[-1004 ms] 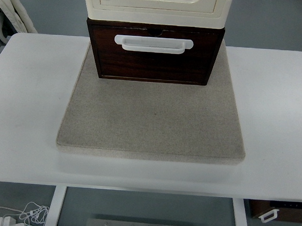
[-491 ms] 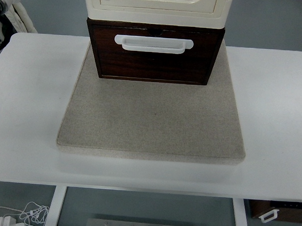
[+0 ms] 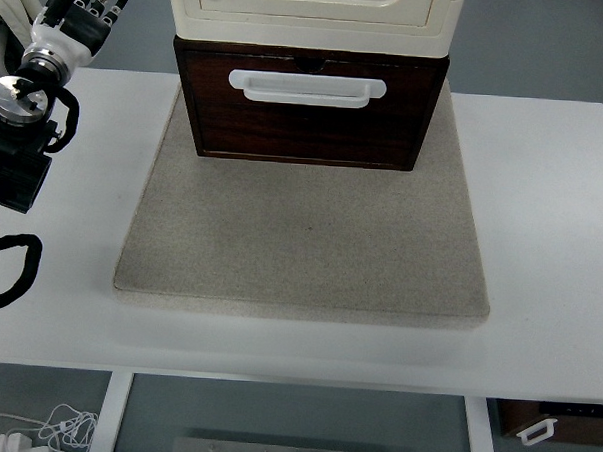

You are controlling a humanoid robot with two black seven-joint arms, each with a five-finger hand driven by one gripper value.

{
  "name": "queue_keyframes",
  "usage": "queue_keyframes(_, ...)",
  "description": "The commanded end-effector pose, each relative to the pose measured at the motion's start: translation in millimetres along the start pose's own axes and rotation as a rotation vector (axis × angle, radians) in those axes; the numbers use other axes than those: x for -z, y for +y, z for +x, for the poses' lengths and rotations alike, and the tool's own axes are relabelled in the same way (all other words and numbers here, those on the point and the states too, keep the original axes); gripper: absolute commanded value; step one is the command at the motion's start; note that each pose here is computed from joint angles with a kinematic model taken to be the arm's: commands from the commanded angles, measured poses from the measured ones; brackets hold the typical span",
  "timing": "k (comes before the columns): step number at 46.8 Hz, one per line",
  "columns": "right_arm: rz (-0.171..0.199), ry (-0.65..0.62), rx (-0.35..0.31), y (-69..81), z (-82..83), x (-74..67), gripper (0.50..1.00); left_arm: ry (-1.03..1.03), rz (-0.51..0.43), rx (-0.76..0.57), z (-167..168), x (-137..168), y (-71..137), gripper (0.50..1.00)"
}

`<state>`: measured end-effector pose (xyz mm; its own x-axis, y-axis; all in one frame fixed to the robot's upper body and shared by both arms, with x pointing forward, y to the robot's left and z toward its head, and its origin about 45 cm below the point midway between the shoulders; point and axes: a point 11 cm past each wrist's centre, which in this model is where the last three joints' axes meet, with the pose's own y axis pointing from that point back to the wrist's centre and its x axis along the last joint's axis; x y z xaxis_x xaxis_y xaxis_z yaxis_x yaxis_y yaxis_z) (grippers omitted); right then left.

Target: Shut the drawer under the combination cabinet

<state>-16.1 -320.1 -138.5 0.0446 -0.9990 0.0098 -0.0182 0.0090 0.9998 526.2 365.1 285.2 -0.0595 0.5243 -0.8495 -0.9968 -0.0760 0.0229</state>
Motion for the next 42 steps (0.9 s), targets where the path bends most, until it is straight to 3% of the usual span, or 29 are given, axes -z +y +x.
queue_keyframes(1,0.0,-0.002,0.0,0.0,0.0,0.0,0.952,0.029,-0.006,0.002,-0.4,6.7,0.1,1.0)
queue_keyframes(27,0.0,-0.005,0.0,0.0,0.0,0.1,0.952,0.135,0.022,0.03,-24.5,53.8,-4.1,1.0)
queue_keyframes(42,-0.001,-0.005,0.0,0.0,0.0,-0.1,0.952,0.137,0.017,0.037,-28.8,53.9,-5.1,1.0)
